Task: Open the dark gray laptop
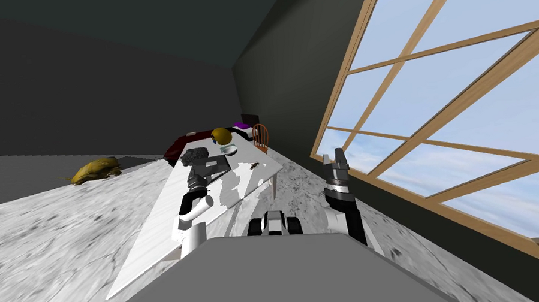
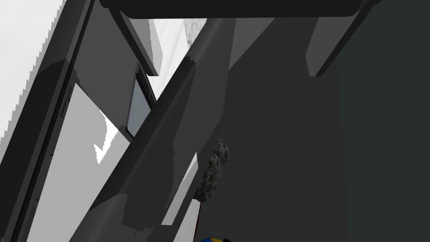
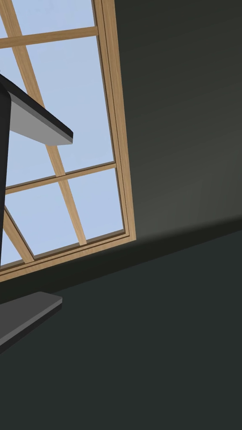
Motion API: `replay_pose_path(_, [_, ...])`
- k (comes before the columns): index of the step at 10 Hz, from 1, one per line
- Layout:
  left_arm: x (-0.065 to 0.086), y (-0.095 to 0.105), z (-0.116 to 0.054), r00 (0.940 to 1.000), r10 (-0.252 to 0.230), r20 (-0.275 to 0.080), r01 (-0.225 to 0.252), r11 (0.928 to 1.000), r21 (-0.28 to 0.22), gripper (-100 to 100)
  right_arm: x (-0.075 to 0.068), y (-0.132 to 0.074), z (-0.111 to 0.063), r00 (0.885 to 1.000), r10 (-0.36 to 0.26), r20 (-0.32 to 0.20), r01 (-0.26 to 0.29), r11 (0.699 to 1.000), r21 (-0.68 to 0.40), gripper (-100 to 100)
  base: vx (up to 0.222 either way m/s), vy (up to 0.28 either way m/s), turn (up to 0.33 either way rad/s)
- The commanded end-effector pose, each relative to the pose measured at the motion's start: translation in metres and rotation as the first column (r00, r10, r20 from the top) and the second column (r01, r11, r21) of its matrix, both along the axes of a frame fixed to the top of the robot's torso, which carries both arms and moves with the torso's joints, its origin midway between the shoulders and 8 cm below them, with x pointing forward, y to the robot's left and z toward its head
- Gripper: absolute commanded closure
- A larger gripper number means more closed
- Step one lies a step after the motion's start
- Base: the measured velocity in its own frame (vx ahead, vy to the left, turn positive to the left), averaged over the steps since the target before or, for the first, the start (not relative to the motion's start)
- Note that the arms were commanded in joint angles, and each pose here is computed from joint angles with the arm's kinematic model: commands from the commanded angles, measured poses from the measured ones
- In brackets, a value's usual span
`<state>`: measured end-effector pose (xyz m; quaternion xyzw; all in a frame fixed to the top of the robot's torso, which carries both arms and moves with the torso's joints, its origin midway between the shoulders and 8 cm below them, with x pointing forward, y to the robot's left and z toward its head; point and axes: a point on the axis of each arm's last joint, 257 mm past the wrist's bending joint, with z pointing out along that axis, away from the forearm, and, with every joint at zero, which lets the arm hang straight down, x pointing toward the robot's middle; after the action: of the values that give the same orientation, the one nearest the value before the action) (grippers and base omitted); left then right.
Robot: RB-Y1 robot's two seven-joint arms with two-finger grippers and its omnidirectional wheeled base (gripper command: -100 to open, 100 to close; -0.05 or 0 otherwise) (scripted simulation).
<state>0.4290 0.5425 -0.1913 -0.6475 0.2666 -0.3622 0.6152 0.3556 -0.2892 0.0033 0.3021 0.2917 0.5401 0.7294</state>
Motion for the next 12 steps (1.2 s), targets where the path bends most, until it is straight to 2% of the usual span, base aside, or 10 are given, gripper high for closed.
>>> replay_pose_path(1, [-0.002,0.004,0.013,1.0000,0.005,-0.004,-0.005,1.0000,0.001,-100,0.000,0.000,0.000,1.000,0.000,0.000,0.000,1.000,0.000,0,-0.001,-0.015,-0.020])
replay_pose_path(7, [-0.009,0.012,0.046,0.9998,0.019,-0.004,-0.019,0.9998,0.001,-100,0.000,0.000,0.000,1.000,0.000,0.000,0.000,1.000,0.000,0,-0.002,-0.005,-0.025])
replay_pose_path(8, [-0.008,0.013,0.040,0.9998,0.018,-0.006,-0.018,0.9998,0.000,-100,0.000,0.000,0.000,1.000,0.000,0.000,0.000,1.000,0.000,0,0.000,0.000,0.000])
replay_pose_path(9, [-0.008,0.013,0.040,0.9998,0.018,-0.008,-0.018,0.9998,-0.001,0,0.000,0.000,0.000,1.000,0.000,0.000,0.000,1.000,0.000,0,0.000,0.000,0.000])
replay_pose_path(12, [-0.009,0.013,0.037,0.9997,0.019,-0.014,-0.019,0.9998,-0.006,0,0.000,0.000,0.000,1.000,0.000,0.000,0.000,1.000,0.000,0,0.000,0.000,0.000])
